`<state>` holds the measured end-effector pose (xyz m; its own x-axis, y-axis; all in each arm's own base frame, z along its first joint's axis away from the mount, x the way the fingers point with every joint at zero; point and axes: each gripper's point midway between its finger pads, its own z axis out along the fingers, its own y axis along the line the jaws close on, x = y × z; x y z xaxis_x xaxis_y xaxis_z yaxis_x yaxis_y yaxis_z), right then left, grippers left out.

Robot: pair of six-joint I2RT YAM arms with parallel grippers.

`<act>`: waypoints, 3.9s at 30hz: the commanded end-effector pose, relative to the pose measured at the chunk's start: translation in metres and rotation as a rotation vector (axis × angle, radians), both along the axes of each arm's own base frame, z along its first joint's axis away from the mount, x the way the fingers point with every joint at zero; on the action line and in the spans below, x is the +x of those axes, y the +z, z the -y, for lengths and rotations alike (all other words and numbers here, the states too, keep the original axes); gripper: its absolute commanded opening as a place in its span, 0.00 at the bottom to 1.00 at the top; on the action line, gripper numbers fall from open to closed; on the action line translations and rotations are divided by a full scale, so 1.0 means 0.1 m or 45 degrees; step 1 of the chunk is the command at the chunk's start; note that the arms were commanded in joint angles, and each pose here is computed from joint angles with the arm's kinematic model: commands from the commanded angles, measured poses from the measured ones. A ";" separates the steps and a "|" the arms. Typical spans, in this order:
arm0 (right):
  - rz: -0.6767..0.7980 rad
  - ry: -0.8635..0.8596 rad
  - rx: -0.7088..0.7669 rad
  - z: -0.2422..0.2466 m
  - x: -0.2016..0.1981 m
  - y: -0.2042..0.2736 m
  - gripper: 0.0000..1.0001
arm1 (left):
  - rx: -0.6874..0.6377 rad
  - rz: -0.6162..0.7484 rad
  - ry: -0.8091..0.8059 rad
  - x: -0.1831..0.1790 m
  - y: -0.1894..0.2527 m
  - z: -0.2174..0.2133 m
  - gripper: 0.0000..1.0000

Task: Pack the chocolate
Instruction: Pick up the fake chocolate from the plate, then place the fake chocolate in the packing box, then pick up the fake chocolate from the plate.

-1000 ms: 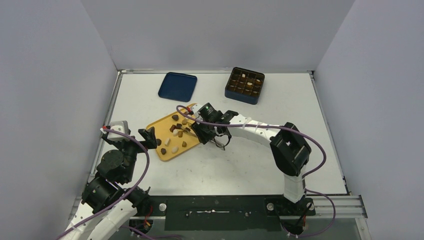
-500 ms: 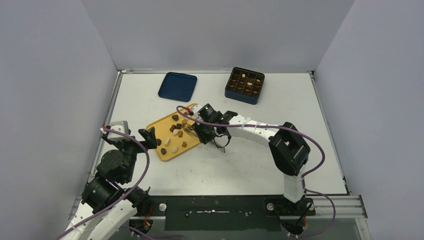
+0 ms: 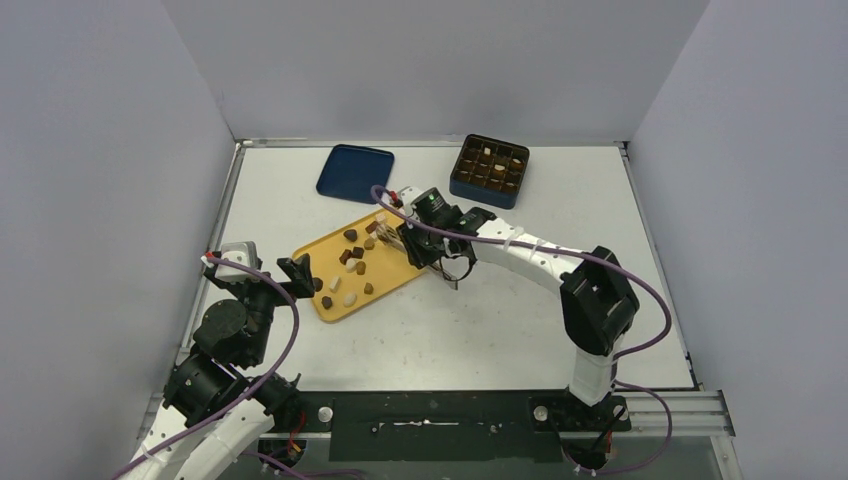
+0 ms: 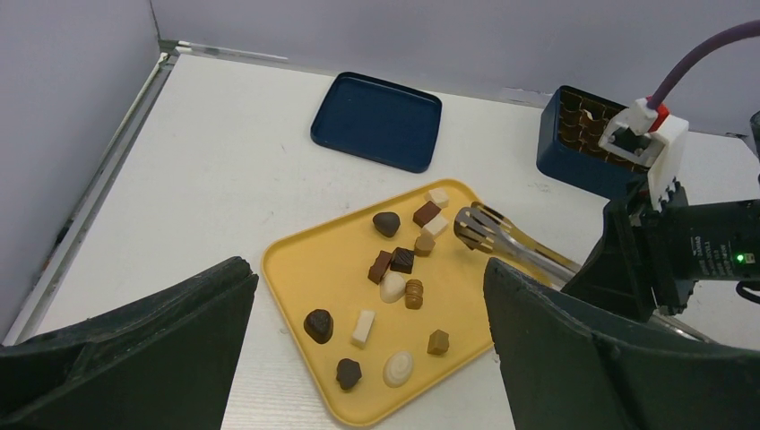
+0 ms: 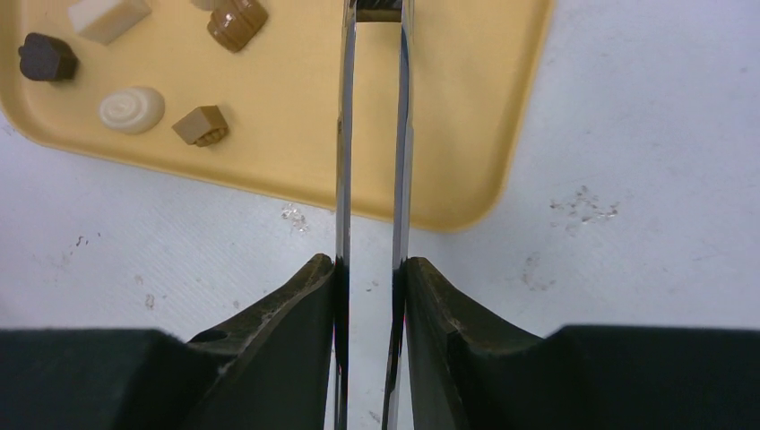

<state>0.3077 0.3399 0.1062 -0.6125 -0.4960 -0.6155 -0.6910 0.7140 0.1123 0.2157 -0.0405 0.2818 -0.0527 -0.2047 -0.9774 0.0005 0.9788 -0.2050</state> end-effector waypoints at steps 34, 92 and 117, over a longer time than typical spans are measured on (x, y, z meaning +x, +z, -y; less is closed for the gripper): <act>0.264 -0.776 0.159 1.96 2.05 0.86 0.28 | 0.098 -0.148 -0.118 0.32 -0.25 0.38 0.97; 0.190 -0.725 0.219 1.77 1.98 0.90 0.41 | 0.054 -0.083 -0.123 0.21 -0.11 0.31 0.97; 0.121 0.053 0.338 0.02 0.11 0.68 0.41 | -0.013 0.038 0.020 0.06 0.12 -0.01 0.97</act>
<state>0.3267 0.3191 0.1346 -0.6378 -0.3752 -0.6727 -0.6558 0.7226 0.2187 0.2237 -0.0474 0.2743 -0.0825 -0.1872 -0.9789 0.0085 0.9820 -0.1885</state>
